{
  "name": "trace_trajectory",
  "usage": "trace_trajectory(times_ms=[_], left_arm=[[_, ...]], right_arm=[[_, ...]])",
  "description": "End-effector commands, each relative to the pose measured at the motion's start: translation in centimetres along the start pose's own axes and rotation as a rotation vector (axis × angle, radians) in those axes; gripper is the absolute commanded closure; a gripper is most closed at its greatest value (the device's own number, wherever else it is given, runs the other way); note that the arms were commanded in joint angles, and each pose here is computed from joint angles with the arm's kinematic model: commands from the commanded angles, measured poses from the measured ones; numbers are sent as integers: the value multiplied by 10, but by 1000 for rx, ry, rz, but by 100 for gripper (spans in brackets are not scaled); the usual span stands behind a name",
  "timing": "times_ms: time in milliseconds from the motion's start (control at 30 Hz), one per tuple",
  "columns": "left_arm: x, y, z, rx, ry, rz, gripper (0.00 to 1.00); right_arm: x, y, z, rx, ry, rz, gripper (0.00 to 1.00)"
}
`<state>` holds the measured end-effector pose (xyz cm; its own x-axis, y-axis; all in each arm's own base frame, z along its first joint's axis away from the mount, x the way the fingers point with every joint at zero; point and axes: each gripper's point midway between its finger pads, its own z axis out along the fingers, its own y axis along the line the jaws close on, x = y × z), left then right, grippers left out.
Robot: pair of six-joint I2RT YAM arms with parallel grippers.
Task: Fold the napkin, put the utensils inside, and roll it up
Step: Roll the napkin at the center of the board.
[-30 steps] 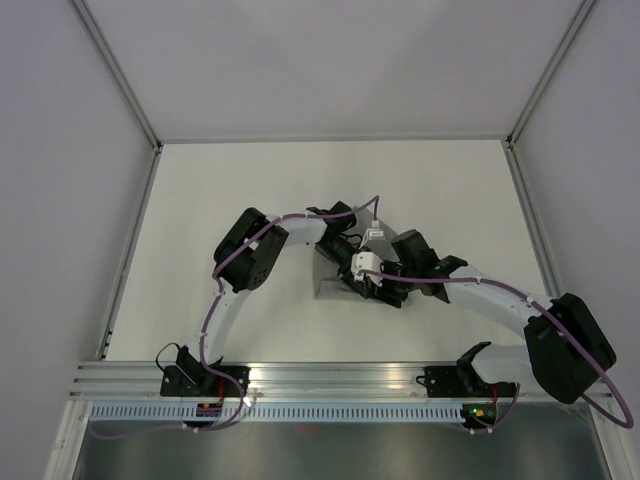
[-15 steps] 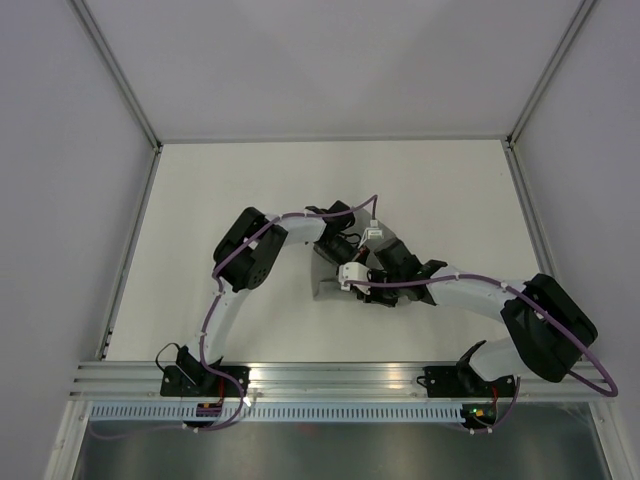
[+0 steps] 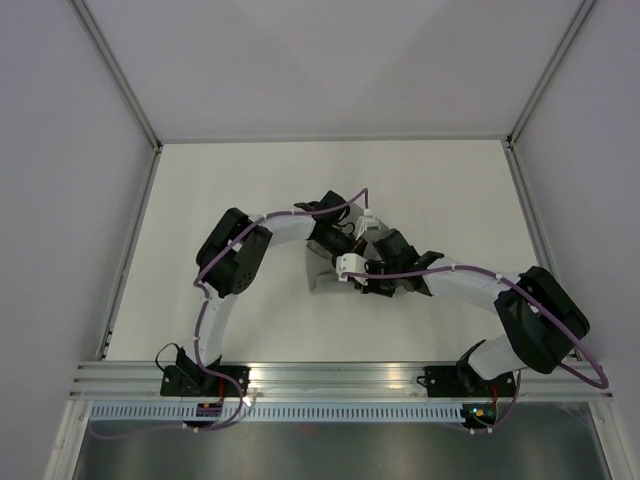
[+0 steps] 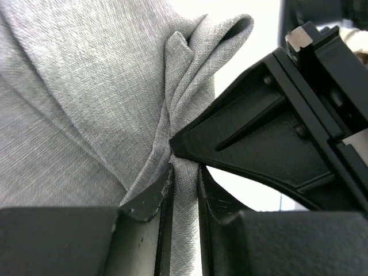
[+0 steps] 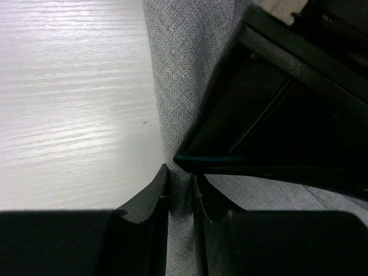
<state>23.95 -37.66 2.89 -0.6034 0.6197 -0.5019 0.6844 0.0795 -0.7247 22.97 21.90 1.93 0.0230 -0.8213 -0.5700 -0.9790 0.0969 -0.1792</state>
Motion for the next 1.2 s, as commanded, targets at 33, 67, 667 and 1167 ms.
trace_trajectory(times_ms=[33, 67, 667, 1167], left_arm=[[-76, 39, -71, -403, -253, 102, 81], [-89, 33, -91, -456, -311, 114, 81], [-111, -109, -321, -1022, -1227, 112, 63], [-87, -189, -319, -987, -1198, 350, 0]], right_arm=[[11, 36, -4, -188, 46, 49, 94], [10, 36, -5, -192, 45, 53, 94], [13, 25, 1, -336, 88, 115, 95], [14, 6, 28, -483, 142, 237, 97]])
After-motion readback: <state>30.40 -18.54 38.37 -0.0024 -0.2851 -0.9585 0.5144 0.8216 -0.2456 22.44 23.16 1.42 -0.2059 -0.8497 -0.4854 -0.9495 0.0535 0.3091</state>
